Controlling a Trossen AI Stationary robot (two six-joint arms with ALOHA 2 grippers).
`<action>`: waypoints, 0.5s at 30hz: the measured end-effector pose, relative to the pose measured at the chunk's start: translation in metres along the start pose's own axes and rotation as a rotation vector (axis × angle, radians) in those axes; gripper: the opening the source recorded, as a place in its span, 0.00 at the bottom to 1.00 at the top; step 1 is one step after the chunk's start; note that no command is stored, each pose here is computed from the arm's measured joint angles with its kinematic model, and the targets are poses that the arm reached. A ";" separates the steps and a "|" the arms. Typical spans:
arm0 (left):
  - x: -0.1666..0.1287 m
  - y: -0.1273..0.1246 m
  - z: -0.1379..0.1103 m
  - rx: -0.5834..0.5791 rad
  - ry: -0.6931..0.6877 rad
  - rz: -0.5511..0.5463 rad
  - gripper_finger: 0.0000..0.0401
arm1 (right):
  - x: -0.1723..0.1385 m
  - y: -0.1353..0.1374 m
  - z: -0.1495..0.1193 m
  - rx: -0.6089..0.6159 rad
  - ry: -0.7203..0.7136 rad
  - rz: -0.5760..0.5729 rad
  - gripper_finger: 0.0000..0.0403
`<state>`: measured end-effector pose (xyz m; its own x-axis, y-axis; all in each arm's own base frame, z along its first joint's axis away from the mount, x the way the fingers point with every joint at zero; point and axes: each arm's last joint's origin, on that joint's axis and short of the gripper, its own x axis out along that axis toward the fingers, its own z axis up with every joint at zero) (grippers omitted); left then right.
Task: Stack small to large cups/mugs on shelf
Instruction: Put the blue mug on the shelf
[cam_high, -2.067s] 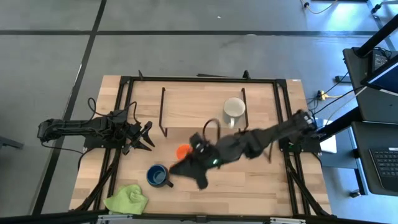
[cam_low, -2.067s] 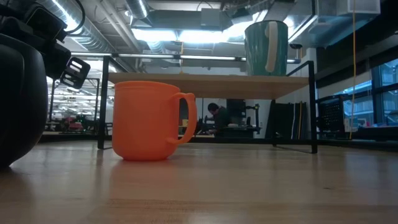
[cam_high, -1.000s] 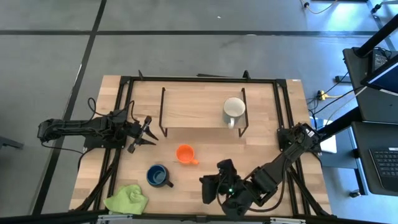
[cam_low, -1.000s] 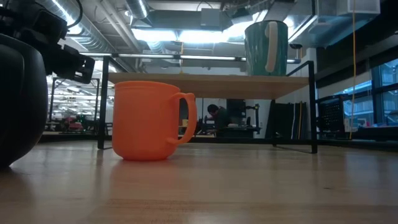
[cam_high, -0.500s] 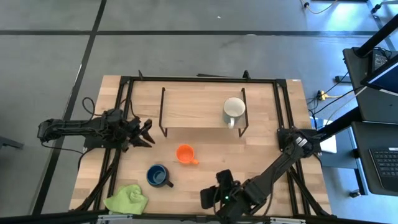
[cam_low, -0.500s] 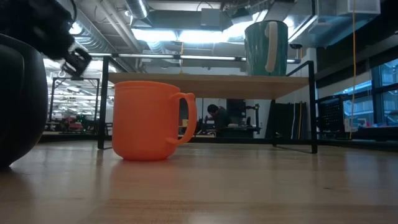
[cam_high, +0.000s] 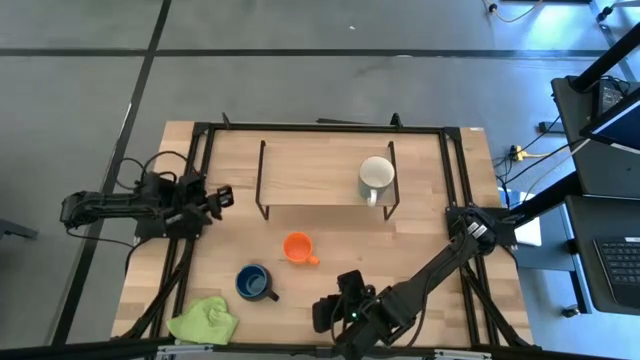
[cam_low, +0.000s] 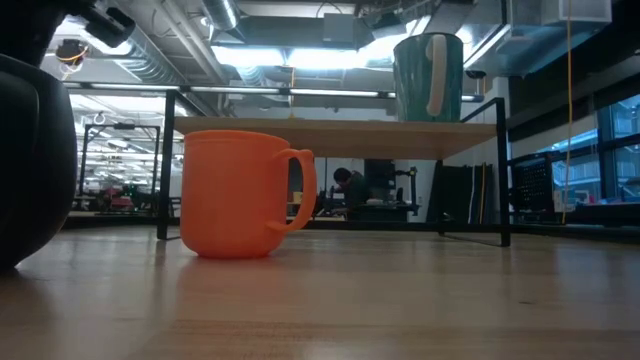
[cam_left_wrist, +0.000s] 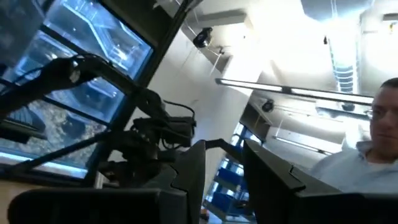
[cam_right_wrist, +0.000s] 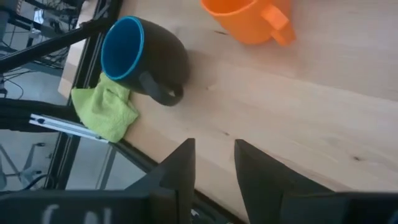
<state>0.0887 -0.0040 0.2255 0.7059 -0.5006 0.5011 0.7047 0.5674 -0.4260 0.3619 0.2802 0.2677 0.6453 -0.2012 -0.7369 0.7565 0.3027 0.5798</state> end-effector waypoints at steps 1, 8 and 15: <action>0.000 0.000 0.000 -0.044 0.005 -0.004 0.25 | 0.000 0.000 0.001 0.000 0.000 -0.001 0.28; -0.001 0.003 0.002 -0.023 -0.068 0.068 0.25 | 0.000 0.000 0.001 0.006 0.063 -0.020 0.28; -0.001 0.003 0.001 -0.224 -0.043 0.048 0.25 | 0.001 0.002 0.003 0.017 0.068 -0.015 0.28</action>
<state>0.0905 -0.0016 0.2245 0.7388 -0.4454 0.5057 0.6718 0.4282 -0.6044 0.3643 0.2779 0.2690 0.6256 -0.1421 -0.7671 0.7681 0.2845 0.5737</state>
